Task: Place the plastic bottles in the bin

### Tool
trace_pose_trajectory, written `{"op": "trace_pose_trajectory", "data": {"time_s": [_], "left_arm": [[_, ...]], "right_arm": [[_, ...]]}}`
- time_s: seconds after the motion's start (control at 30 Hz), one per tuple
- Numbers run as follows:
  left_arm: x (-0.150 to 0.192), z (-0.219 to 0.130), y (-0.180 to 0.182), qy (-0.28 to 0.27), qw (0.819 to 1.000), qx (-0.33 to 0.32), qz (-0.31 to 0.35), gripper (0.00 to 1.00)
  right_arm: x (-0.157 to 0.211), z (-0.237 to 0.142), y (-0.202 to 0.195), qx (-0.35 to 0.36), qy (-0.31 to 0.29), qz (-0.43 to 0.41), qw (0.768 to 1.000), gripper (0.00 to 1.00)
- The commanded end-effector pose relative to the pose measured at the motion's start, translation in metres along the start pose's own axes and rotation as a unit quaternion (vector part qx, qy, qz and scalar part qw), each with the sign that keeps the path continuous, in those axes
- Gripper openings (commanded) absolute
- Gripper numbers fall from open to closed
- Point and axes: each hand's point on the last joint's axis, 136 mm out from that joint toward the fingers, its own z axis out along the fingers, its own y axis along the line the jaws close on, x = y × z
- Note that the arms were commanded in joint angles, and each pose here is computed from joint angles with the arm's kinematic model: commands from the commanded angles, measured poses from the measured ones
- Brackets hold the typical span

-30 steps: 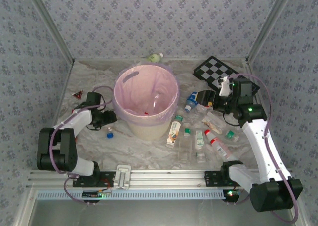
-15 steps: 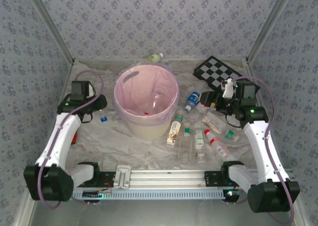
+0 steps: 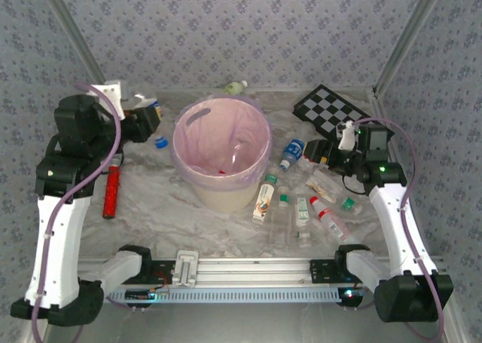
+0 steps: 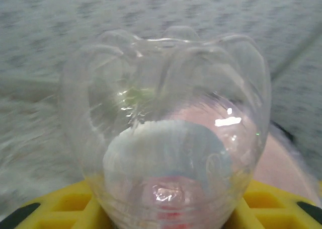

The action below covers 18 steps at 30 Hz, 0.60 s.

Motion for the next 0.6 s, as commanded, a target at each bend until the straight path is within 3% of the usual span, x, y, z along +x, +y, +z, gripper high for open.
{"op": "trace_pose_trajectory", "data": {"time_s": [0.0,0.17,0.37,0.57], "left_arm": [[0.006,0.025,-0.038,0.041,0.996,0.064,0.041,0.24],[0.026,0.065,-0.069,0.092,0.988,0.085,0.094,0.0],[0.069,0.116,-0.097,0.168,0.969,0.077,0.162,0.0],[0.132,0.152,-0.094,0.254,0.946,0.048,0.194,0.0]], "right_arm": [[0.001,-0.007,0.0,0.005,-0.007,0.0,1.0,0.84],[0.005,-0.01,-0.001,0.01,-0.009,0.001,1.0,0.84],[0.002,-0.01,-0.002,0.016,-0.01,-0.002,1.0,0.84],[0.008,-0.012,-0.007,0.029,-0.007,-0.007,1.0,0.84]]}}
